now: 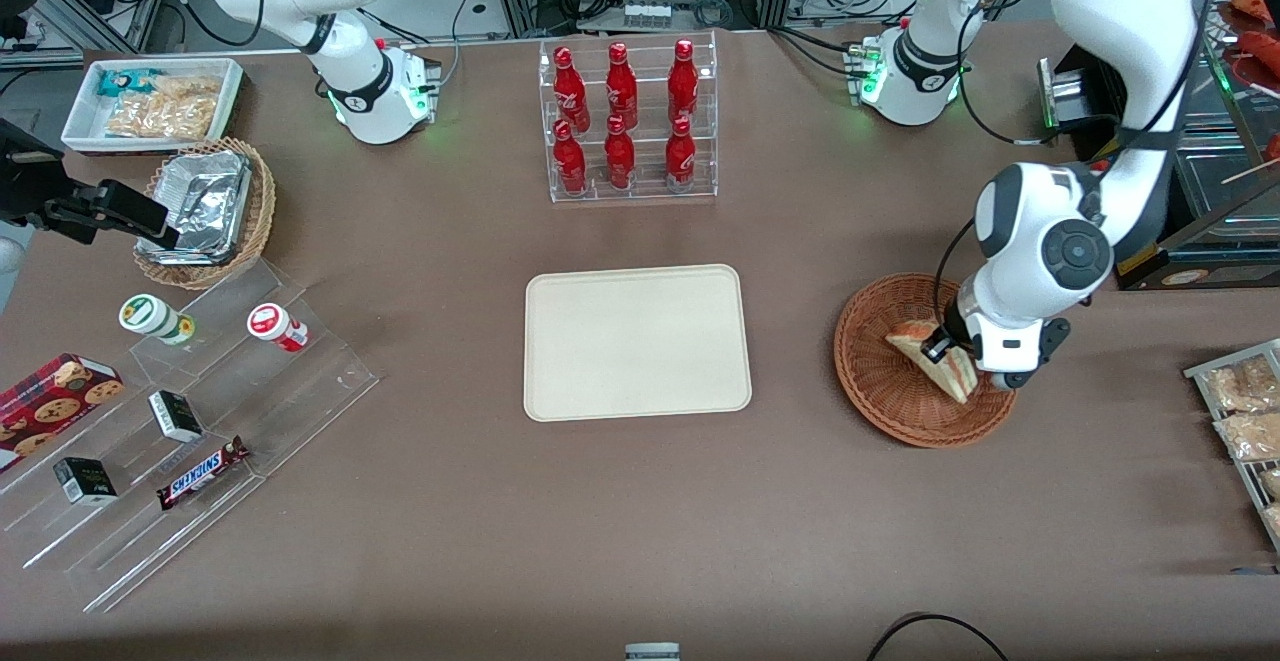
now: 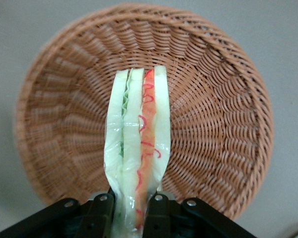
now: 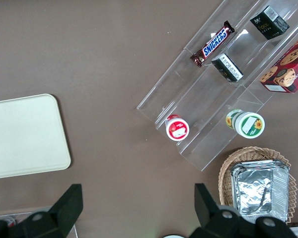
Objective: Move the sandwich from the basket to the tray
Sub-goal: 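Lift the sandwich and carry it over the cream tray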
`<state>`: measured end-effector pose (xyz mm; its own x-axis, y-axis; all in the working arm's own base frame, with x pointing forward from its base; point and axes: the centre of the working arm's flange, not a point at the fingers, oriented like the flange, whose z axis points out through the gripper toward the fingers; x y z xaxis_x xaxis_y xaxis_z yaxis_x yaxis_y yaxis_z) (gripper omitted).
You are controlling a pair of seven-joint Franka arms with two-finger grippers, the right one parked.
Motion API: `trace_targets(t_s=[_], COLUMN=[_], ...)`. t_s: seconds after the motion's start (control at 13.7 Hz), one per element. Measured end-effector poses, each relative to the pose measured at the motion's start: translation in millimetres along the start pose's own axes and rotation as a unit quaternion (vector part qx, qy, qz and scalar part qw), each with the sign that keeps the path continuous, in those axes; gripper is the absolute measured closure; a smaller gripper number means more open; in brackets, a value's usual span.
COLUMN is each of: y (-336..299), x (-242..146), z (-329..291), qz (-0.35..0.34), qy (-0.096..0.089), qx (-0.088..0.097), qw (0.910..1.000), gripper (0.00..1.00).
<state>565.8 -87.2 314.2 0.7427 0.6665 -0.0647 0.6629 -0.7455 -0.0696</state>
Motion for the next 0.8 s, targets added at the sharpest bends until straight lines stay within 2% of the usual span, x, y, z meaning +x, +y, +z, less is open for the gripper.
trace_targets(t_s=[0.15, 0.37, 0.66, 0.8], y=[20, 77, 142, 170], x=[-11, -70, -163, -212], z=[-52, -99, -99, -83], qz=[0.021, 0.084, 0.168, 0.204], qy=[0.0, 0.012, 0.01, 0.004], qx=[0.014, 0.007, -0.003, 0.003], qw=[0.9997, 0.9964, 0.9858, 0.9789], gripper=[0.79, 0.85, 0.85, 0.85])
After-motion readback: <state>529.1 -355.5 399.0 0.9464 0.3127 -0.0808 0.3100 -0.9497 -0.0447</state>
